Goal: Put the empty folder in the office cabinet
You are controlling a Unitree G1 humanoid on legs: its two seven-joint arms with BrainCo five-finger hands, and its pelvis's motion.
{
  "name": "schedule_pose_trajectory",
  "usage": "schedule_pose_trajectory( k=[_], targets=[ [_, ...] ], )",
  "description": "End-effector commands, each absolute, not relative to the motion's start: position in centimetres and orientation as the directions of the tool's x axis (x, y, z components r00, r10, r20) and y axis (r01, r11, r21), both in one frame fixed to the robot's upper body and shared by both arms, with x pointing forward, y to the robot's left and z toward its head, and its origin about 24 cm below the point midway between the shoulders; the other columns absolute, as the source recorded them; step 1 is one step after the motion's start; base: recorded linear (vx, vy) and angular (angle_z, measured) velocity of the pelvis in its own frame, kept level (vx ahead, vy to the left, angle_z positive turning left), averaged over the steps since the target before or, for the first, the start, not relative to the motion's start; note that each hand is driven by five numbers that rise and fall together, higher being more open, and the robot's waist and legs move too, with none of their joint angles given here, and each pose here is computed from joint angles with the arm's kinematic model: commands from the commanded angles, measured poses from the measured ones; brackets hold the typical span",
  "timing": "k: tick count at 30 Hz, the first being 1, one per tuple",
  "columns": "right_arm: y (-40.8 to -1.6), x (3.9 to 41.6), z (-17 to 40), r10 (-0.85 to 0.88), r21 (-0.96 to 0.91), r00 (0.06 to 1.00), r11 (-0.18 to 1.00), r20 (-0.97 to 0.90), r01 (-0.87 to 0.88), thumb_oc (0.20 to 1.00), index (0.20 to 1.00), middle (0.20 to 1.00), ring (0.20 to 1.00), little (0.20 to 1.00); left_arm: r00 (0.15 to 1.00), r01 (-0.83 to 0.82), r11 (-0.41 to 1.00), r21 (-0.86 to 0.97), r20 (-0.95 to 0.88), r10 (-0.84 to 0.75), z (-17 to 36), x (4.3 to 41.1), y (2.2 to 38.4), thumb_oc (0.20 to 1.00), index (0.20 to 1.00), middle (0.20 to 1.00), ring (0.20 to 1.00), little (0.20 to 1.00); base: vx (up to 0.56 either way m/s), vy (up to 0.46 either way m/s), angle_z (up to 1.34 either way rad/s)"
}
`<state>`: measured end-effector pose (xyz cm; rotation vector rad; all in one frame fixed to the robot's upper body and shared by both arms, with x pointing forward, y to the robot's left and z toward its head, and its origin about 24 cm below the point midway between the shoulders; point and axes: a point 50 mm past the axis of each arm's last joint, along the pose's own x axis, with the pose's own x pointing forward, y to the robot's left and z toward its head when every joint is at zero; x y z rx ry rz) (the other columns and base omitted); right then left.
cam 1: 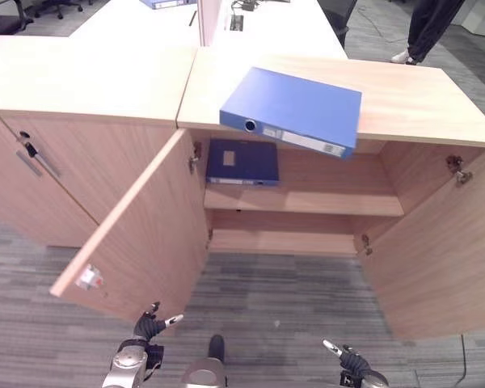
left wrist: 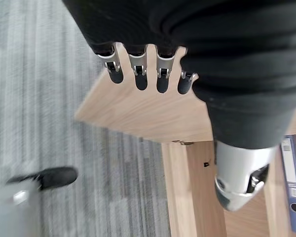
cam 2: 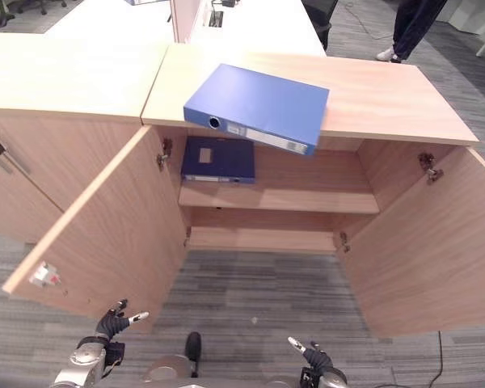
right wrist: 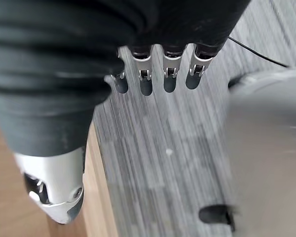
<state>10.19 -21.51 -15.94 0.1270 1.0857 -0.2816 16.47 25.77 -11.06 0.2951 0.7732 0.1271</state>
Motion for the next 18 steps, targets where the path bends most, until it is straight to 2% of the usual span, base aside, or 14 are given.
schedule_pose_trajectory(
  k=[1, 5, 11, 18],
  targets=[
    [-24.53, 12.65, -14.38, -0.232, -0.119, 0.510, 0.962, -0.828, 0.244, 1.000, 1.000, 1.000, 1.000, 1.000, 0.766, -0.052, 0.947, 0.316, -0.596, 0.241, -9.86, 17.61, 25.90, 1.000, 1.000, 1.000, 1.000, 1.000, 0.12, 0.392, 0.17],
    [-24.40, 12.35, -14.47, -0.235, -0.123, 0.506, 0.962, -0.830, 0.245, 1.000, 1.000, 1.000, 1.000, 1.000, 0.742, -0.080, 0.940, 0.332, -0.610, 0.279, -10.15, 17.16, 26.68, 1.000, 1.000, 1.000, 1.000, 1.000, 0.15, 0.131, -0.03],
    [-24.93, 13.09, -14.11, -0.260, -0.133, 0.517, 0.954, -0.816, 0.269, 1.000, 1.000, 1.000, 1.000, 1.000, 0.743, -0.106, 0.936, 0.335, -0.599, 0.299, -10.17, 17.68, 26.45, 1.000, 1.000, 1.000, 1.000, 1.000, 0.14, -0.143, 0.07],
    [-25.04, 12.20, -14.39, -0.259, -0.122, 0.496, 0.949, -0.829, 0.292, 1.000, 1.000, 1.000, 1.000, 1.000, 0.751, -0.091, 0.936, 0.339, -0.594, 0.289, -10.17, 17.52, 26.23, 1.000, 1.000, 1.000, 1.000, 1.000, 0.09, -0.208, 0.15]
  ],
)
